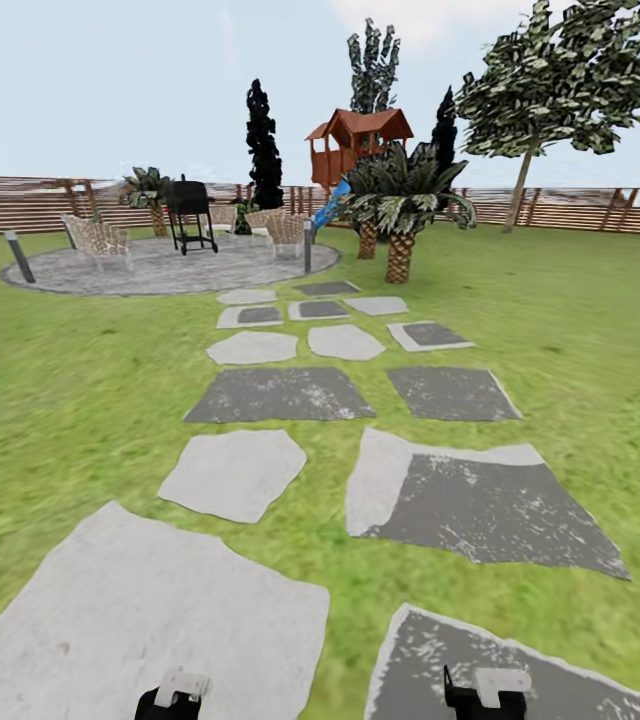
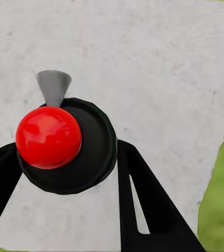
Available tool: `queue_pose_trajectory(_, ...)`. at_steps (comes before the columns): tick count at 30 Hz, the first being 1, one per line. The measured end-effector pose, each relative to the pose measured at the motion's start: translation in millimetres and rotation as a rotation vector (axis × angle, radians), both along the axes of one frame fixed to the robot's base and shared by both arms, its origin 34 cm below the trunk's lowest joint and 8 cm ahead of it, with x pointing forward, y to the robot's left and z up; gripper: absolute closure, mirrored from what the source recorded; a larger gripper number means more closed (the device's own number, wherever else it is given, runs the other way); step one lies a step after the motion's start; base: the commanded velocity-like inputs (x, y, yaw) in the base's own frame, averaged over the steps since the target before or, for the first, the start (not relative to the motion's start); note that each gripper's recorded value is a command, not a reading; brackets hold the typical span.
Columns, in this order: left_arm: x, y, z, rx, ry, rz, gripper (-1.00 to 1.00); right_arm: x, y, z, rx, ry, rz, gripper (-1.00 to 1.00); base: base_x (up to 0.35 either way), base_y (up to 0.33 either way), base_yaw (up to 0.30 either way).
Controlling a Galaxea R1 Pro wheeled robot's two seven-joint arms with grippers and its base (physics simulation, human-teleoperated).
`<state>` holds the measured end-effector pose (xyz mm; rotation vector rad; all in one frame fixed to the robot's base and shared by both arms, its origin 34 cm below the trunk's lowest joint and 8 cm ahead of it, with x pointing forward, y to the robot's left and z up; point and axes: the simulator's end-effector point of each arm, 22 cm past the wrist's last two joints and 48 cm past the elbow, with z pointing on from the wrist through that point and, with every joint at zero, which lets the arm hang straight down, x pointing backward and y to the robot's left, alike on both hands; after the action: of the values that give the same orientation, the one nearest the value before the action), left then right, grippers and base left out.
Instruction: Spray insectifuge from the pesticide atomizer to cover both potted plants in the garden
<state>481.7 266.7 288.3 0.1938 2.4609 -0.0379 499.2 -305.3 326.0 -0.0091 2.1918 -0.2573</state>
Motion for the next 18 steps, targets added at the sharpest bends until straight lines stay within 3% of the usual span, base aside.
queue_pose_trajectory(18,-0.2,3.1,0.0,0.004,0.000,0.002,1.00,0.0,1.5,-0.1,0.002,0.000,0.002,-1.00,0.340,0.000,0.003)
